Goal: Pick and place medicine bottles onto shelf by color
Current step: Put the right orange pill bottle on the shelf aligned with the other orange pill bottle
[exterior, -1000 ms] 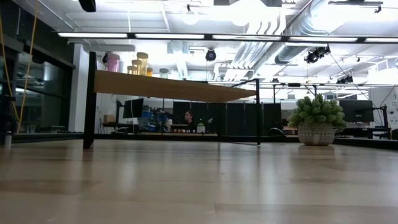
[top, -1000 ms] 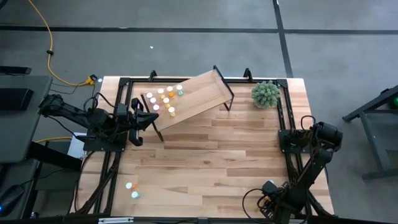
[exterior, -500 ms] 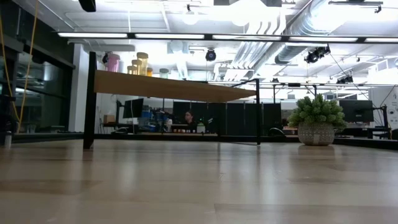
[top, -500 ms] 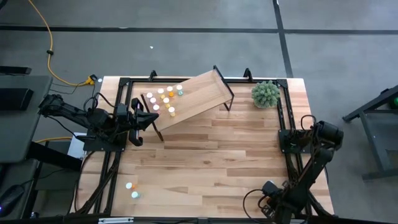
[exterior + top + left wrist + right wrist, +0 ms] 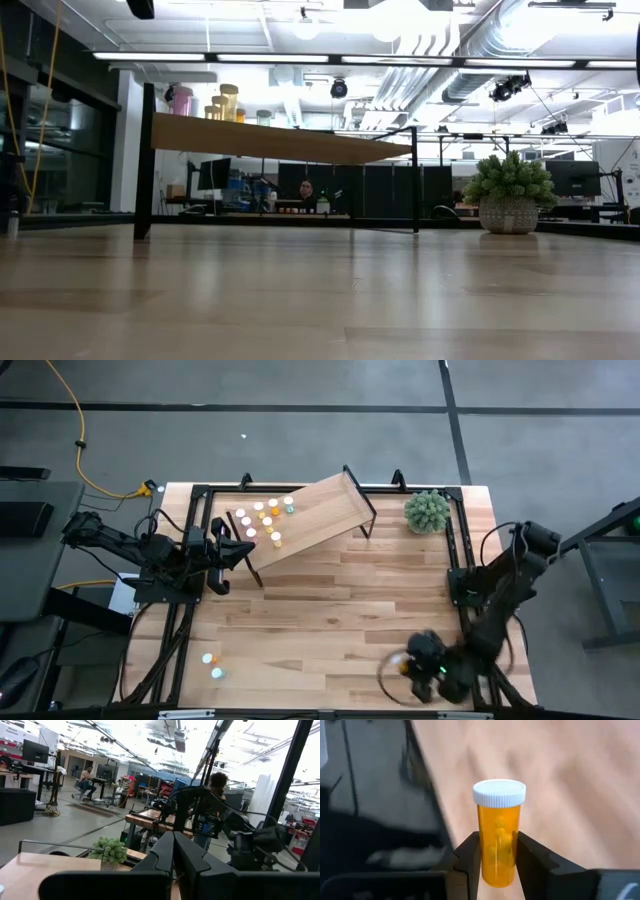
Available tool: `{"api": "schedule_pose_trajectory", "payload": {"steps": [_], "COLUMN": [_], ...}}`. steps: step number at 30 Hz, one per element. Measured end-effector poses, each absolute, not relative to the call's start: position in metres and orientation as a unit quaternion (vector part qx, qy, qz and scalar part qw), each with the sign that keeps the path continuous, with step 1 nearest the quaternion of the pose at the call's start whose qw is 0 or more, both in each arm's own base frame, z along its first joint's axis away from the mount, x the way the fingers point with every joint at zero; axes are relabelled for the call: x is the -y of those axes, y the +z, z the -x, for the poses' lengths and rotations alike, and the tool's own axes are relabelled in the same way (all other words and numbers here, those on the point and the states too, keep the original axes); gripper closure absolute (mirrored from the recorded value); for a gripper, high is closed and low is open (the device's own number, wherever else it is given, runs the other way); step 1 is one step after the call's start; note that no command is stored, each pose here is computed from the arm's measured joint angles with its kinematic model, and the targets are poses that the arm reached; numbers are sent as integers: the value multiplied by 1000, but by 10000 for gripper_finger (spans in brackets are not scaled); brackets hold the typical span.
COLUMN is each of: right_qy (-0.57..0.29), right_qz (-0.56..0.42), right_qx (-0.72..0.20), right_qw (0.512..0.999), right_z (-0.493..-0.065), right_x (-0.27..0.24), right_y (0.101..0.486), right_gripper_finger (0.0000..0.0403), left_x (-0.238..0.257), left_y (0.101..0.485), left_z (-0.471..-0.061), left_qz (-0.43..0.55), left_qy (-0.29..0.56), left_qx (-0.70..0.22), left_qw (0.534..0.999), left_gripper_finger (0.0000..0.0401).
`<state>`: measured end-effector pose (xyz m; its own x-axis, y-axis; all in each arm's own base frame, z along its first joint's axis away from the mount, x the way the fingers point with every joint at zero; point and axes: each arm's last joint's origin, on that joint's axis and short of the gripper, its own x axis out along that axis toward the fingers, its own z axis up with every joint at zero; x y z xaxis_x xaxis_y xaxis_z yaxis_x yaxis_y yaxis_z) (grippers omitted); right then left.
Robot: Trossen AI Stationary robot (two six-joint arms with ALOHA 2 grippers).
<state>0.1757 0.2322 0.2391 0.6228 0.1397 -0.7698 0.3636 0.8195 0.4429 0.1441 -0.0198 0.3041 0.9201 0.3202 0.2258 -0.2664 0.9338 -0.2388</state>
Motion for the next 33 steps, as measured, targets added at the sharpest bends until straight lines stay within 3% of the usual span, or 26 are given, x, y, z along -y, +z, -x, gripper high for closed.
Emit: {"api": "schedule_pose_trajectory", "payload": {"steps": [5,14,19,25,29,33], "right_qy": [-94,-116,-73,-108,-90,-66], "right_qz": [-197,-43,-97,-116,-109,-74], "right_qx": [-364,-289,-168,-22,-23,-25], "right_qw": [906,949,978,987,990,995], "right_z": [-224,-297,-315,-319,-328,-341], "right_x": [-188,-94,-47,-6,2,0], "right_y": [250,261,248,234,236,249], "right_gripper_finger": [309,308,308,308,308,308], "left_x": [20,20,19,19,19,21], "left_y": [304,307,309,309,309,319], "left_z": [-144,-143,-143,-143,-148,-164], "left_qz": [103,122,125,126,133,94], "left_qy": [150,147,147,156,190,212], "left_qx": [133,149,158,157,148,115], "left_qw": [974,970,969,967,962,966], "left_gripper_finger": [400,400,400,400,388,348]}}
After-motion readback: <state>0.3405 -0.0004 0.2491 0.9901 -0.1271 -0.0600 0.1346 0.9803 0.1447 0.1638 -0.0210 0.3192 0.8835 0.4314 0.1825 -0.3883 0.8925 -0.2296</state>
